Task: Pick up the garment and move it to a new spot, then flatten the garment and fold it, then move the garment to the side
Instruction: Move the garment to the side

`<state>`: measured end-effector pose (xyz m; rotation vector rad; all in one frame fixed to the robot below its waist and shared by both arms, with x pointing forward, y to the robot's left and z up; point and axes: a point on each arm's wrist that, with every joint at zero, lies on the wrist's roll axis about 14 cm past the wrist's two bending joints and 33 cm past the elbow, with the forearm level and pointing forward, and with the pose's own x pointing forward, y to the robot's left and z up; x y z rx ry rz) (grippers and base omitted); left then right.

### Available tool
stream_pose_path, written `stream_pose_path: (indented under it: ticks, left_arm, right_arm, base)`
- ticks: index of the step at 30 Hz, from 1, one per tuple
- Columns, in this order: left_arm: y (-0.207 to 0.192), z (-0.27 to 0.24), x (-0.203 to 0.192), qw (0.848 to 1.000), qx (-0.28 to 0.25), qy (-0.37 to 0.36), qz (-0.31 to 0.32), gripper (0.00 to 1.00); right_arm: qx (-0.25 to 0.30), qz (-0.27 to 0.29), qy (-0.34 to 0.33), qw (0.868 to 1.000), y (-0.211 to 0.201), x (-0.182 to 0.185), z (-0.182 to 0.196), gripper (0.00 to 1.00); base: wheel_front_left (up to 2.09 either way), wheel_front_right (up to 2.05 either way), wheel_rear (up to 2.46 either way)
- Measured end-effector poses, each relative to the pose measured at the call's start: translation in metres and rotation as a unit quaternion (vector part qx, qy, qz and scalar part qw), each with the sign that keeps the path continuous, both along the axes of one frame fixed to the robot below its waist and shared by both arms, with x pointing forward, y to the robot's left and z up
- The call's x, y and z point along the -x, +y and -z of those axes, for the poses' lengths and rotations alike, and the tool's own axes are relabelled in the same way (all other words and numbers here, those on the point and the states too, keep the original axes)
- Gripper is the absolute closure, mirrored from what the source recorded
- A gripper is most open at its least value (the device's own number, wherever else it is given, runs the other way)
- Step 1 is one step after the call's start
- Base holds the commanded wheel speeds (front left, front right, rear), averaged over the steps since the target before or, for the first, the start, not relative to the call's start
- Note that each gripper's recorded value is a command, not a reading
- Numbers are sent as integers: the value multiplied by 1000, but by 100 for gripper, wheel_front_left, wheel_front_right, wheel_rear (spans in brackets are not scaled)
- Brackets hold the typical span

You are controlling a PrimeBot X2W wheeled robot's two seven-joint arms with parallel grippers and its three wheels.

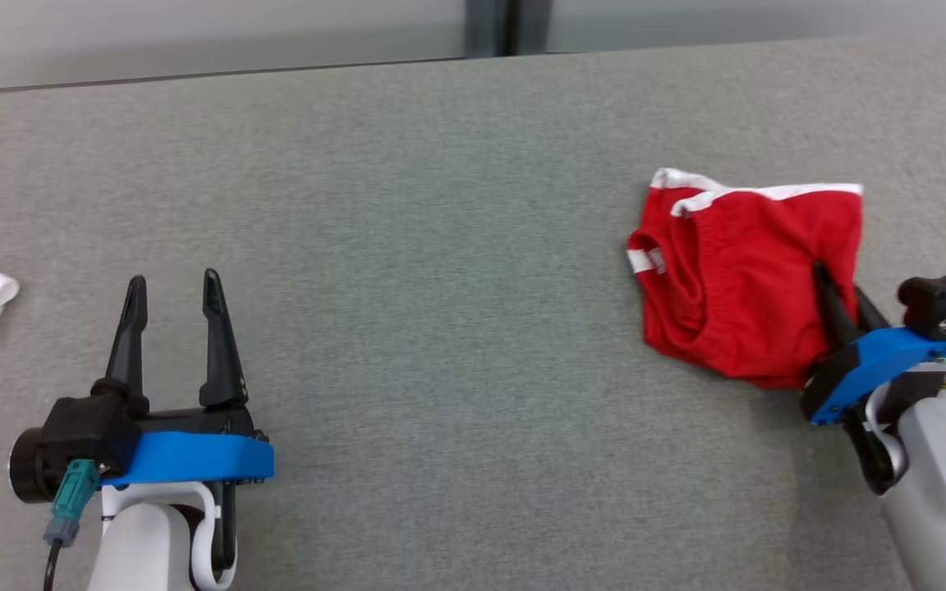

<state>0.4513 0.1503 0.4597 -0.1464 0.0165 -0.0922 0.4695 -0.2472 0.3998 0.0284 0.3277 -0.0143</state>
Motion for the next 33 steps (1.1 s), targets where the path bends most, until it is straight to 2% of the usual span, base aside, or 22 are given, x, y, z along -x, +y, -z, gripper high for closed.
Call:
stream_pose_path:
  ticks: [5,11,17,20,28,33]
  left_arm:
    - [-21,5,-14,1000,2,0,29,0]
    - [-31,9,-23,999,2,-2,44,0]
    - [-34,14,-33,999,-1,-5,51,0]
    - [-35,19,-40,999,-3,-5,54,0]
    - [-32,43,-57,999,-7,6,54,0]
    - [-27,52,-63,999,-13,8,52,0]
  right_arm:
    - [26,39,-6,999,-44,11,-6,100]
    - [42,36,-24,998,-52,7,-17,100]
    - [95,-9,-51,994,-49,-32,-45,100]
    - [132,-16,-43,990,-63,-48,-51,100]
    - [227,14,15,974,-137,-75,-47,100]
    - [250,25,28,968,-155,-88,-47,100]
  base:
    - [0,0,0]
    - [0,0,0]
    - [0,0,0]
    - [0,0,0]
    - [0,0,0]
    - [0,0,0]
